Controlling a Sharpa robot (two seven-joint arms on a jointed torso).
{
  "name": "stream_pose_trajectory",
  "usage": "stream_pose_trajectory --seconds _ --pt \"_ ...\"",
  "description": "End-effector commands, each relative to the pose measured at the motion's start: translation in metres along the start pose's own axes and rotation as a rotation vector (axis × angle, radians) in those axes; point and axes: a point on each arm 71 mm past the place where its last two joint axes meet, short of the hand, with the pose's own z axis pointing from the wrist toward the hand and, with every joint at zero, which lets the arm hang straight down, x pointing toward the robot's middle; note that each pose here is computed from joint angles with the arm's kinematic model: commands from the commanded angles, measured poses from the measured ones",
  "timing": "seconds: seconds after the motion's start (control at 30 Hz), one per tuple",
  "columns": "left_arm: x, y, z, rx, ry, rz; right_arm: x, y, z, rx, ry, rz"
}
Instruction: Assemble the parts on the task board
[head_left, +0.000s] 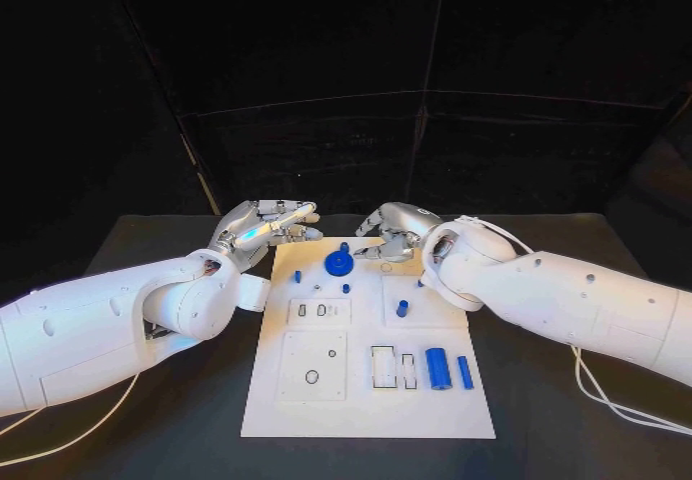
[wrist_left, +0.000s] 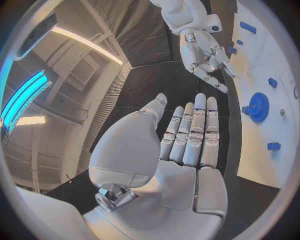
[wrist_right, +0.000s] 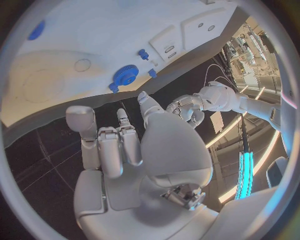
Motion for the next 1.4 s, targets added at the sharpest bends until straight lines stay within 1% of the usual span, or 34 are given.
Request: stream_pose_trajectory --seconds 0.03,0.17,0.3,0.5,0.67,0.83,1.3,1.4 --pt "0.0000 -0.0014 0.0001 0.005 0.008 0.002 -0.011 -0.014 -0.014 -0.032 -0.013 0.119" --pt "-0.0001 -0.0014 -0.0001 0.004 0.008 0.002 -0.023 -0.047 -0.035 0.019 0.013 0.132" --pt "0.0019 -0.0010 0.0005 0.004 0.014 -0.001 -0.034 -0.074 -0.052 0.062 0.014 0.135" --pt "0.0037 -0.0002 0.0017 0.002 0.019 -0.003 -0.043 -0.098 -0.064 0.097 0.002 0.128" --pt "0.0047 0.0005 0.0028 0.001 0.021 -0.004 -0.045 -0.115 -0.069 0.133 0.002 0.121" --pt "0.0055 0.0010 0.0037 0.001 0.023 -0.005 -0.040 -0.125 -0.071 0.152 0.012 0.121" --pt "0.0058 0.0023 0.0054 -0.001 0.024 -0.005 -0.021 -0.130 -0.067 0.160 0.065 0.138" --pt "0.0057 0.0024 0.0055 -0.001 0.024 -0.005 -0.019 -0.130 -0.067 0.161 0.071 0.140"
